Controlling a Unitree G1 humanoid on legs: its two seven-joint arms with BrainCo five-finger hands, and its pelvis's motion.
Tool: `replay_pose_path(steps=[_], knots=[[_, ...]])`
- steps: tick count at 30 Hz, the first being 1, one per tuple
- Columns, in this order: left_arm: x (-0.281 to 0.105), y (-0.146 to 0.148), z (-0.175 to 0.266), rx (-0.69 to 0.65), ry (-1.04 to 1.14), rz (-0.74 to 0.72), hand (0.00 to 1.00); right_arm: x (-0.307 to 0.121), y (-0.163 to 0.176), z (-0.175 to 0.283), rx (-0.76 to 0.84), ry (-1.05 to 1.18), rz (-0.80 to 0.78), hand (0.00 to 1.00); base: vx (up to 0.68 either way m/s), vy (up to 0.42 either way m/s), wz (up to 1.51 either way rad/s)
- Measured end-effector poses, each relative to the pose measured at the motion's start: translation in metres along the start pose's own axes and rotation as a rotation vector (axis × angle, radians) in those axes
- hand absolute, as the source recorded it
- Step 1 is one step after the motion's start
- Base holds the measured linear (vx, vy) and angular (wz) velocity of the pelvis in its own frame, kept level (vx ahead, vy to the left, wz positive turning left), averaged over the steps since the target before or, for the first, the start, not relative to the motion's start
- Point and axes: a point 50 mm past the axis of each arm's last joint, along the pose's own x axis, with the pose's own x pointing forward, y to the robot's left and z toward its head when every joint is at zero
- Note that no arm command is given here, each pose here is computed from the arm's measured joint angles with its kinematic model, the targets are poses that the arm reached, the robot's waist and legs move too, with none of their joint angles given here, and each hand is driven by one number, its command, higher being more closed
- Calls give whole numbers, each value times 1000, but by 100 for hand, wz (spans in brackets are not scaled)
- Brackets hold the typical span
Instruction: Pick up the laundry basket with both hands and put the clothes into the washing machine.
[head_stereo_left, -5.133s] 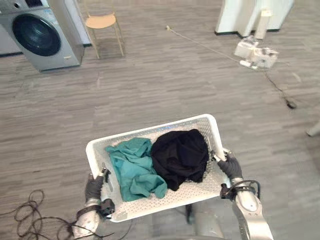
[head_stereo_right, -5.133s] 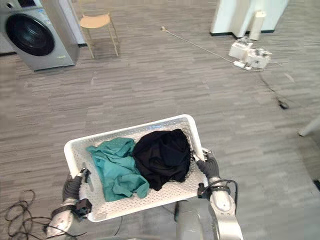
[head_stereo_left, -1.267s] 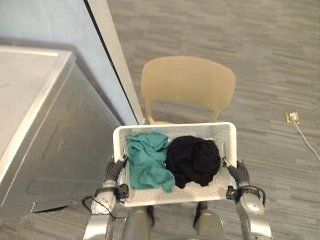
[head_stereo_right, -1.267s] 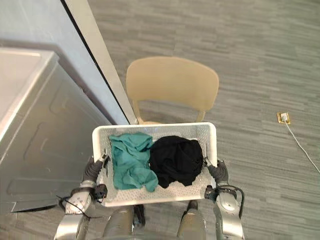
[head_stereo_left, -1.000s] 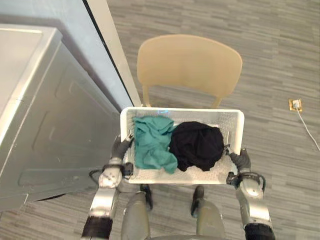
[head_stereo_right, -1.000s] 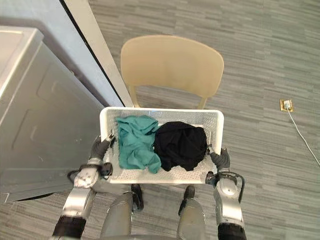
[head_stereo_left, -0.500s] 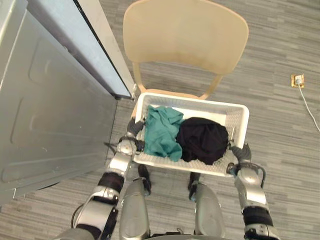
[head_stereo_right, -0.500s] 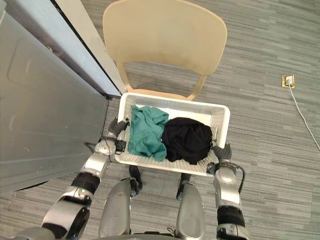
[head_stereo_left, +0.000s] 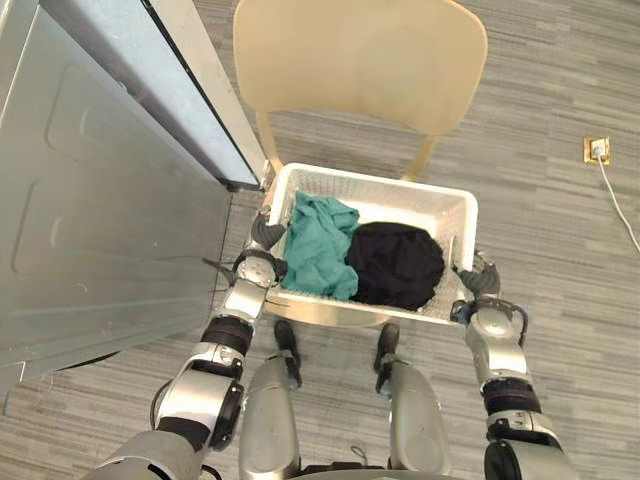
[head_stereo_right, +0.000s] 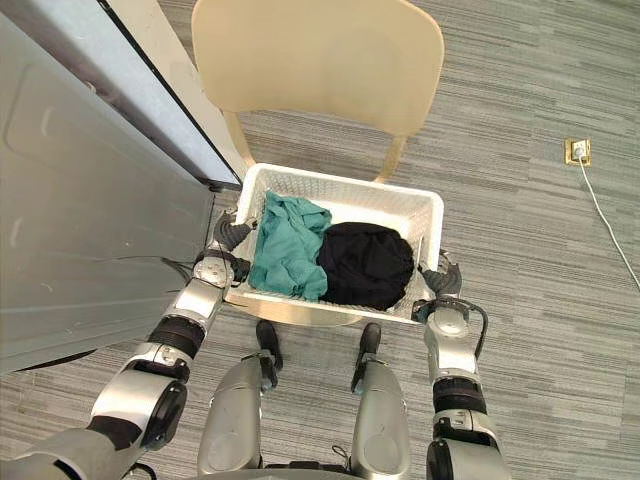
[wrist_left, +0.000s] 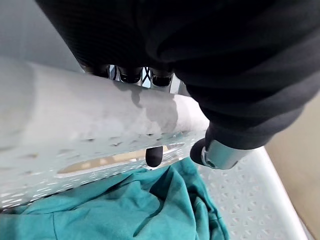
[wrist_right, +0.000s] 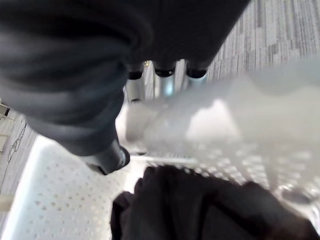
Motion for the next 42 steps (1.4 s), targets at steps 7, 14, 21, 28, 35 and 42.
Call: replay_pose_path(steps=[7,14,21,28,35,42], knots=[[6,5,15,-24,-34,6,0,-3,7,-1,130,-4,14,0,-34,-16,1],[6,2,22,-51,-52,43,0,-25,3,-7,252,-52,2,0,21,-2,-1],[-17,30,35,-93,-250,168,0,-41,-6,8,259,-184,12,0,12,3,-4],[-61,67,-29,-145,-130,350,0,-42,-26,4,165,-199,62,0,16,-8,-3],[-123,71,-70,-231,-46,470,0,-60,-58,-33,118,-91,8,0,78,-20,26],[-157,61,-94,-296,54,478,0,-91,-56,-55,124,-31,17,0,-77,-110,39]])
